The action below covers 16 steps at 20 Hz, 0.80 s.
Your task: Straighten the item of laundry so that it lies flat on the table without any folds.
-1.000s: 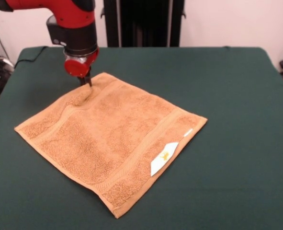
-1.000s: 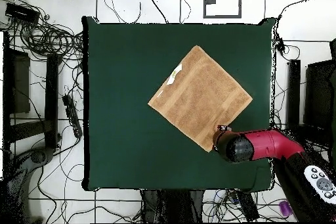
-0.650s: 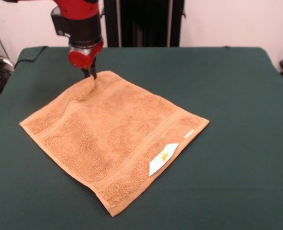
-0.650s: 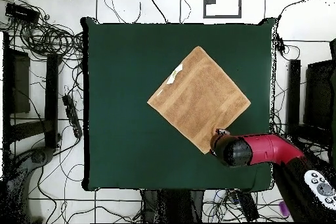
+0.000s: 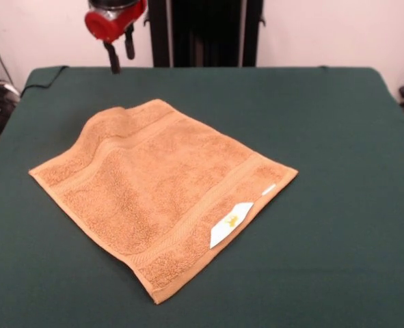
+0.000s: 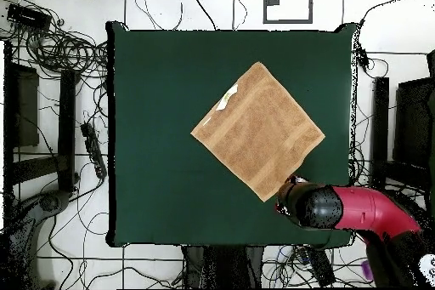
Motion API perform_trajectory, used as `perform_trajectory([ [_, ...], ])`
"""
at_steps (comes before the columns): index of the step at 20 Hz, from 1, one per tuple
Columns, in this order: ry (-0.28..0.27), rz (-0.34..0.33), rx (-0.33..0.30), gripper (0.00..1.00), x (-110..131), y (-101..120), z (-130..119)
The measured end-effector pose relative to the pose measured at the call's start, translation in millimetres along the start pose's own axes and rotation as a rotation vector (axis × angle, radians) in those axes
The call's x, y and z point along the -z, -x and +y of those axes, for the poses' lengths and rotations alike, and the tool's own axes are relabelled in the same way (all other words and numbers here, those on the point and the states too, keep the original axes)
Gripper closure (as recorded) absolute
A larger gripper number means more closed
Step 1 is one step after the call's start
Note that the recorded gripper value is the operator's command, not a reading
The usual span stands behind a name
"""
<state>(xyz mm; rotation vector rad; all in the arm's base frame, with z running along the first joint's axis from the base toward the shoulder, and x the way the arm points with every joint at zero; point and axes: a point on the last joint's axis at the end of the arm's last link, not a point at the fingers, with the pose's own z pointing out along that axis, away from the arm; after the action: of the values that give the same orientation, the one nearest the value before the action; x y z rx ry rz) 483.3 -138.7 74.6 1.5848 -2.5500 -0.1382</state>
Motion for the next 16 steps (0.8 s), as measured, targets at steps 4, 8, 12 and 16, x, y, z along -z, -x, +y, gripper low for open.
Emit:
perform_trajectory([
  [4,0.019,0.009,-0.035,0.00,0,-11,2],
  [8,0.046,0.013,-0.055,0.00,-10,-20,8],
  [12,0.073,0.017,-0.068,0.00,-19,-23,14],
  [16,0.106,0.026,-0.073,0.00,-37,-20,25],
])
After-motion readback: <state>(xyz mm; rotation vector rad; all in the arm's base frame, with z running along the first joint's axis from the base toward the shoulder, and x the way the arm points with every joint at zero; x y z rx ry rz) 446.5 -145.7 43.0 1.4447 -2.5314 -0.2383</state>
